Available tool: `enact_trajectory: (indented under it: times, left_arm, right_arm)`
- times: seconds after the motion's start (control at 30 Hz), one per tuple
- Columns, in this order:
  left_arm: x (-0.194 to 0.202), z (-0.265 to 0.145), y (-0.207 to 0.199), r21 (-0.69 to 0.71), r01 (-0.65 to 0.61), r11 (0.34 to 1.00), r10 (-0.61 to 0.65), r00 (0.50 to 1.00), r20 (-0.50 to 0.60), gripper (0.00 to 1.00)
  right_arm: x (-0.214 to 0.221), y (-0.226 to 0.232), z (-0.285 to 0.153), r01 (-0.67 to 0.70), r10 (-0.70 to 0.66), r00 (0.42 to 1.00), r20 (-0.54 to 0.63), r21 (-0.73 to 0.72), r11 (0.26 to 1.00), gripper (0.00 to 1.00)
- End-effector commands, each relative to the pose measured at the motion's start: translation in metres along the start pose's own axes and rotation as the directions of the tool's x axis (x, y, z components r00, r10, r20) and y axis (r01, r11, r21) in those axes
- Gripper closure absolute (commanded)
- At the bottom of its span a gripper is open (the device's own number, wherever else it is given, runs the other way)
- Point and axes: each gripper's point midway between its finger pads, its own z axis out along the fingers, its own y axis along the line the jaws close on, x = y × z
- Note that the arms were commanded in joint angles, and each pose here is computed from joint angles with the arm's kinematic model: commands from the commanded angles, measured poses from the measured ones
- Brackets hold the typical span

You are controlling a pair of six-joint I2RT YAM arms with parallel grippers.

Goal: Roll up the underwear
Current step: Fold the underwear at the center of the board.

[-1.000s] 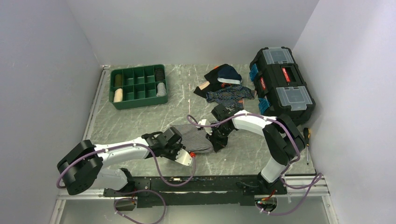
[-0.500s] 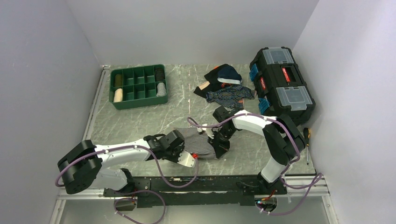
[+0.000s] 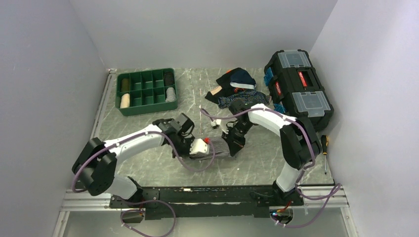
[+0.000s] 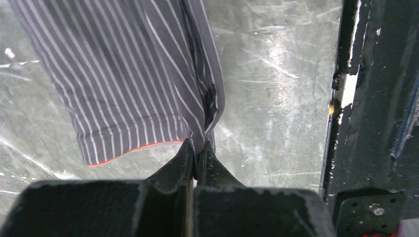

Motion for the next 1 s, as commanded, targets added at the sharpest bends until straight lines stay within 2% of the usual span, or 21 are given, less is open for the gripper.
enact_trajectory:
  times: [0.0, 0.23, 0.4, 0.63, 0.83, 0.97]
  left_arm:
    - [-0.009, -0.014, 0.001, 0.141, 0.112, 0.984, -0.123, 0.990, 0.074, 1.00]
    - [-0.005, -0.018, 0.041, 0.220, 0.275, 0.936, -0.295, 0.954, 0.063, 1.00]
    - [0.007, -0.008, 0.063, 0.233, 0.359, 0.904, -0.374, 0.927, 0.025, 1.00]
    - [0.020, 0.005, 0.074, 0.223, 0.421, 0.879, -0.427, 0.904, -0.025, 1.00]
    - [0.027, 0.013, 0.077, 0.204, 0.464, 0.862, -0.464, 0.884, -0.048, 1.00]
    - [0.030, 0.017, 0.079, 0.188, 0.484, 0.855, -0.482, 0.874, -0.060, 1.00]
  right_arm:
    - [-0.008, -0.006, -0.018, -0.002, 0.002, 1.000, 0.002, -0.041, 0.999, 1.00]
    - [-0.017, -0.042, -0.029, -0.032, 0.031, 0.999, -0.023, -0.038, 0.999, 1.00]
    - [-0.022, -0.066, -0.029, -0.053, 0.051, 0.998, -0.043, -0.040, 0.998, 1.00]
    - [-0.030, -0.087, -0.024, -0.069, 0.067, 0.996, -0.053, -0.053, 0.996, 1.00]
    - [-0.031, -0.098, -0.018, -0.078, 0.075, 0.995, -0.060, -0.051, 0.996, 0.92]
    - [-0.037, -0.102, -0.019, -0.082, 0.081, 0.996, -0.038, -0.031, 0.996, 0.83]
